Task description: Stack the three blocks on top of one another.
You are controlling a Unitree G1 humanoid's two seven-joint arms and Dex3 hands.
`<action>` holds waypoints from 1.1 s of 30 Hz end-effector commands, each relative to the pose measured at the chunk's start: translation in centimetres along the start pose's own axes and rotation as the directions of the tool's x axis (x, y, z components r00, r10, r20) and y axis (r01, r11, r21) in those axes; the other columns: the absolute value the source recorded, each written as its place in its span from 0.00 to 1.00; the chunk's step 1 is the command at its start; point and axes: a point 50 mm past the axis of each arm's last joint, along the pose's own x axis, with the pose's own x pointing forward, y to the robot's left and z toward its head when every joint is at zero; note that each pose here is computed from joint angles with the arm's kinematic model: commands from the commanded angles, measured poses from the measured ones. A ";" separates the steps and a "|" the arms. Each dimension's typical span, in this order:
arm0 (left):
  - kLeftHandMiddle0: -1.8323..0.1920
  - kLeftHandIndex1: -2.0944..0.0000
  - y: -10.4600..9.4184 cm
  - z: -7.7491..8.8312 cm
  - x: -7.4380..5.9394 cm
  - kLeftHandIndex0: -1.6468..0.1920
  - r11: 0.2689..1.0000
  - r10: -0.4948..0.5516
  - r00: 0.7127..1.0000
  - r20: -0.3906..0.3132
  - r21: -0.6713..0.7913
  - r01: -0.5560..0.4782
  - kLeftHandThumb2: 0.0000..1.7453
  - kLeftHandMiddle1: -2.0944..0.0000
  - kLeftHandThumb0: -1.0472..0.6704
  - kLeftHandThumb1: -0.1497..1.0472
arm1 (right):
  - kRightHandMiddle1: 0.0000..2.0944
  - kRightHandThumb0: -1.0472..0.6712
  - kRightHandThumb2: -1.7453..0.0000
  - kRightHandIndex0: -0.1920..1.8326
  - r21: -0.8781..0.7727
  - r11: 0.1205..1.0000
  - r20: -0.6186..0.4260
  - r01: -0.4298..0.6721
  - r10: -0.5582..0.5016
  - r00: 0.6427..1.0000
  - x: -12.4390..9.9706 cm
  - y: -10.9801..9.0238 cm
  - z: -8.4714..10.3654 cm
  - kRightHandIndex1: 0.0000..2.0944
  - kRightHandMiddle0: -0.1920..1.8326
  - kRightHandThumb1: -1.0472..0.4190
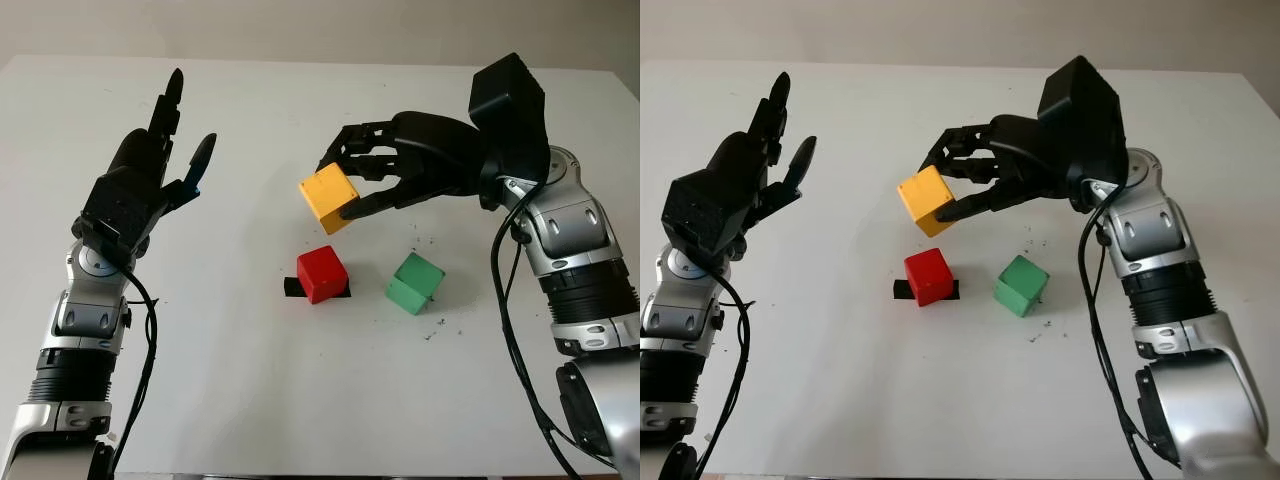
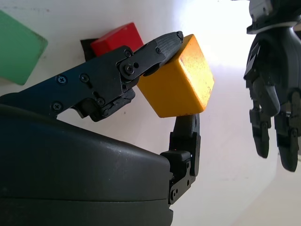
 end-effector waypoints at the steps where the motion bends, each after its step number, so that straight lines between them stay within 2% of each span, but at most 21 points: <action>1: 0.97 0.97 0.0 0.2 -0.2 0.96 1.000 0.007 1.000 0.006 0.010 -0.007 0.36 0.97 0.23 1.00 | 0.68 0.34 0.97 0.18 0.016 1.000 0.028 -0.020 0.019 0.999 -0.2 0.3 0.3 0.01 0.28 0.09; 8: 0.97 0.97 0.1 0.2 -0.1 0.96 1.000 -0.002 1.000 -0.002 0.014 0.002 0.37 0.97 0.21 1.00 | 0.66 0.35 0.97 0.18 0.007 0.999 0.001 -0.050 0.050 0.999 0.4 1.1 -0.2 0.02 0.30 0.10; 15: 0.97 0.97 0.2 0.2 -0.2 0.96 1.000 -0.001 1.000 0.006 0.017 0.001 0.37 0.97 0.24 1.00 | 0.64 0.37 0.97 0.19 0.001 0.998 -0.021 -0.066 0.066 0.998 1.3 1.7 -0.6 0.02 0.31 0.10; 33: 0.98 0.97 0.2 0.0 -0.4 0.97 1.000 -0.002 1.000 -0.001 -0.005 0.002 0.36 0.98 0.23 1.00 | 0.62 0.39 0.97 0.17 0.025 0.990 -0.017 -0.140 0.140 0.990 3.1 2.9 -1.4 0.02 0.31 0.11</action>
